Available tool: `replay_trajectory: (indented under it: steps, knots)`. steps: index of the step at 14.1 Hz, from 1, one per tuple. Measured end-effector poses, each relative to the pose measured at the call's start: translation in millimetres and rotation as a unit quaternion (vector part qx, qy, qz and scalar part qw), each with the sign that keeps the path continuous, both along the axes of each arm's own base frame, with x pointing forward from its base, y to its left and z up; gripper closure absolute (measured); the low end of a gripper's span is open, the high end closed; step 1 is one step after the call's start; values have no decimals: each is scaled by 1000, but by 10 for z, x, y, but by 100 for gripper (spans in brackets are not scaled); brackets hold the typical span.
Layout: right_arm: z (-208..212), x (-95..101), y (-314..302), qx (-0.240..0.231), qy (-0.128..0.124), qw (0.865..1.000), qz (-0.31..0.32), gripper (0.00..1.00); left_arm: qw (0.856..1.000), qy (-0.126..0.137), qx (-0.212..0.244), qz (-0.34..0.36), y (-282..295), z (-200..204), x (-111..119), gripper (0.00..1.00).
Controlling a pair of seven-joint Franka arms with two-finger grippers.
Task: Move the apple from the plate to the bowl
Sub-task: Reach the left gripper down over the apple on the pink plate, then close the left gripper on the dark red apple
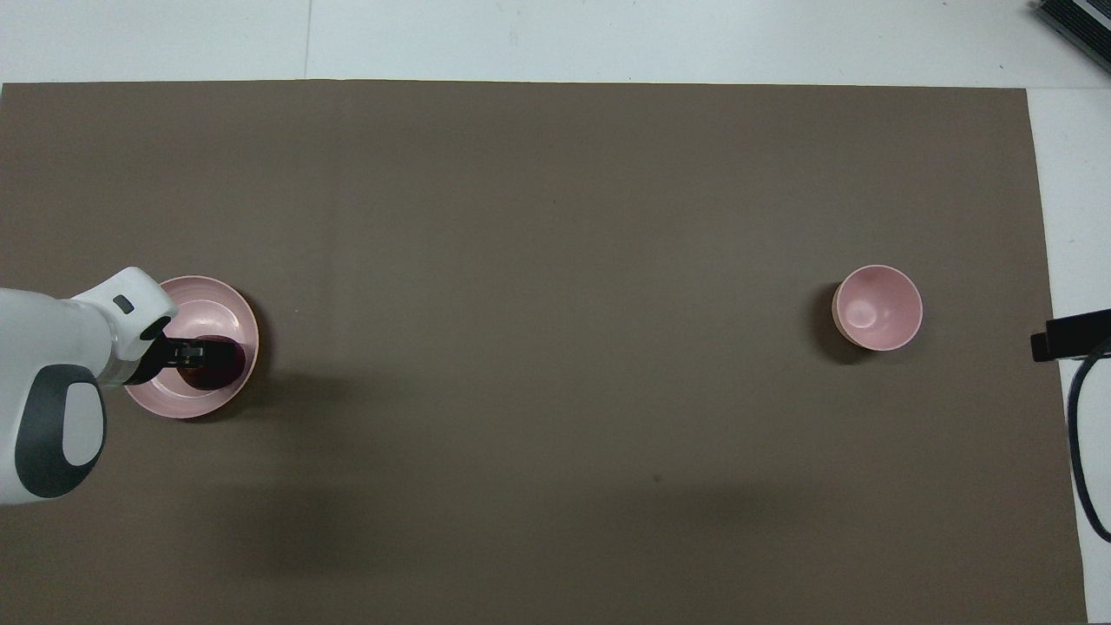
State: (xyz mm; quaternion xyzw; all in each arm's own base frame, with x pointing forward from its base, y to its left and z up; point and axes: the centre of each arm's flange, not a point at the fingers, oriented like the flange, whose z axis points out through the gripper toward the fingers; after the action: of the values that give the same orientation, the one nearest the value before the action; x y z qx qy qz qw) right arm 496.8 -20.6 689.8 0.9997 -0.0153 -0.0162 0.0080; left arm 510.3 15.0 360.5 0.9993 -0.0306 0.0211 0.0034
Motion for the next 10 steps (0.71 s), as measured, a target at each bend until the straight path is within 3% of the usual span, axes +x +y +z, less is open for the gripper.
replay_trajectory:
  steps: [3,5,6,7,10]
  knots:
    - [0,0,0,0,0,1000,0,0,1000,8,0,0,-2,-91,0,8]
    - [0,0,0,0,0,1000,0,0,1000,8,0,-1,-2,-104,3,22]
    - [0,0,0,0,0,1000,0,0,1000,8,0,-1,-2,-103,3,22]
    - [0,0,0,0,0,1000,0,0,1000,6,0,-1,-4,-91,8,30]
    - [0,0,0,0,0,1000,0,0,1000,0,1,-2,-8,-86,21,31]
